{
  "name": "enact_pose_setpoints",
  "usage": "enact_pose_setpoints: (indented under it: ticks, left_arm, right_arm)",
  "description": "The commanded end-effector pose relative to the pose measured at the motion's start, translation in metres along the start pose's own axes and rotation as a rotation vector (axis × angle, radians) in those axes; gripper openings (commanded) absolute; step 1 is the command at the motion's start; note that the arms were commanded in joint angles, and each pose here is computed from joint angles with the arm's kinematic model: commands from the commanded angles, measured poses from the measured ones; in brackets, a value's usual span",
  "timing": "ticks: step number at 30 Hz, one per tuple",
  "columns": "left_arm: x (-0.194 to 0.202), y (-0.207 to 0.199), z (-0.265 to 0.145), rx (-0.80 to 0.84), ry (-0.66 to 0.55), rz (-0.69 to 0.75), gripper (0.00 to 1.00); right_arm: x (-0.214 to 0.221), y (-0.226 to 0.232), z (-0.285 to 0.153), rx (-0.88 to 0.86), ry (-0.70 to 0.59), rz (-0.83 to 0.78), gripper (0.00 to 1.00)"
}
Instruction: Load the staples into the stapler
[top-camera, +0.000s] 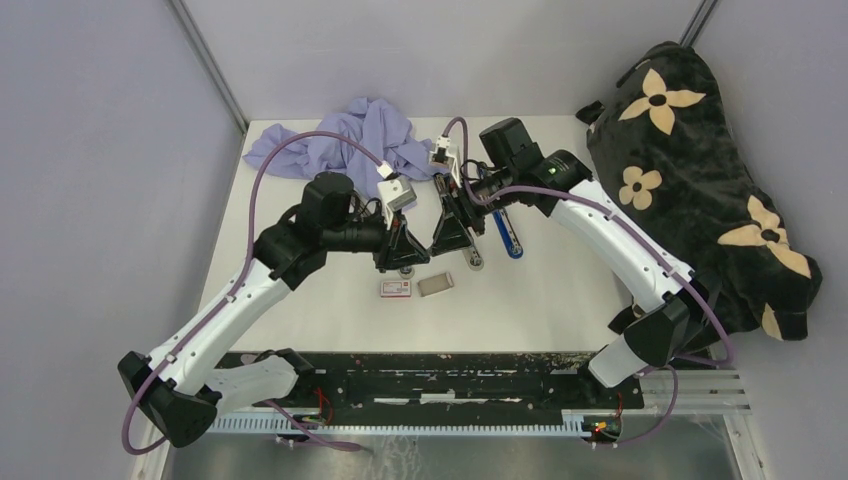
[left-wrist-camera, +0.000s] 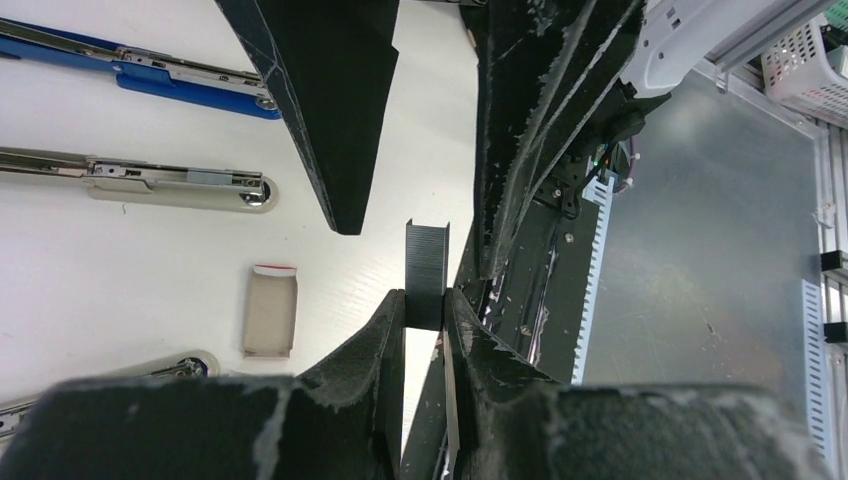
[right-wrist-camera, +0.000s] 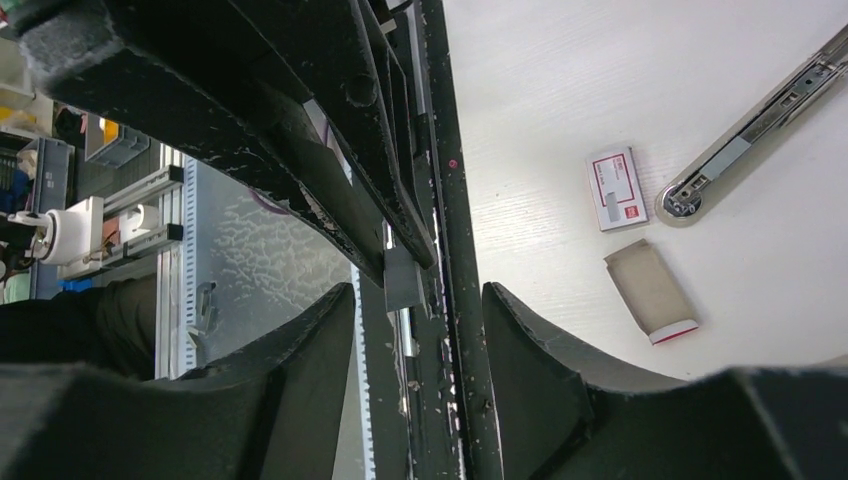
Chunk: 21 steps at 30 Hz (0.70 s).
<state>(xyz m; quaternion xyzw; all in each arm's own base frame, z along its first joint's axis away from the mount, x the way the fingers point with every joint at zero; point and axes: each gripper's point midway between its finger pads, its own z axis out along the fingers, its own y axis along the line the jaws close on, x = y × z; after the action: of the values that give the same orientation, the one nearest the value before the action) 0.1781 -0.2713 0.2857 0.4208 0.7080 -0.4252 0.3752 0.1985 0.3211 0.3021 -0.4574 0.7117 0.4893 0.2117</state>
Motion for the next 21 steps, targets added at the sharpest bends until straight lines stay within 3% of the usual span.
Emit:
enact_pose_setpoints:
  ticks: [1,21]
  left_arm:
    - [-0.017,-0.003,-0.003,0.004,-0.034,0.089,0.12]
    - [-0.015,-0.006,0.001,0.042,-0.03,0.085,0.11]
  right_arm:
    - [-0.011,0.015,-0.004,-0.05,-0.017,-0.072,0.54]
    - [0.002,0.021,-0.002,-0.084,0.018,-0.107,0.21]
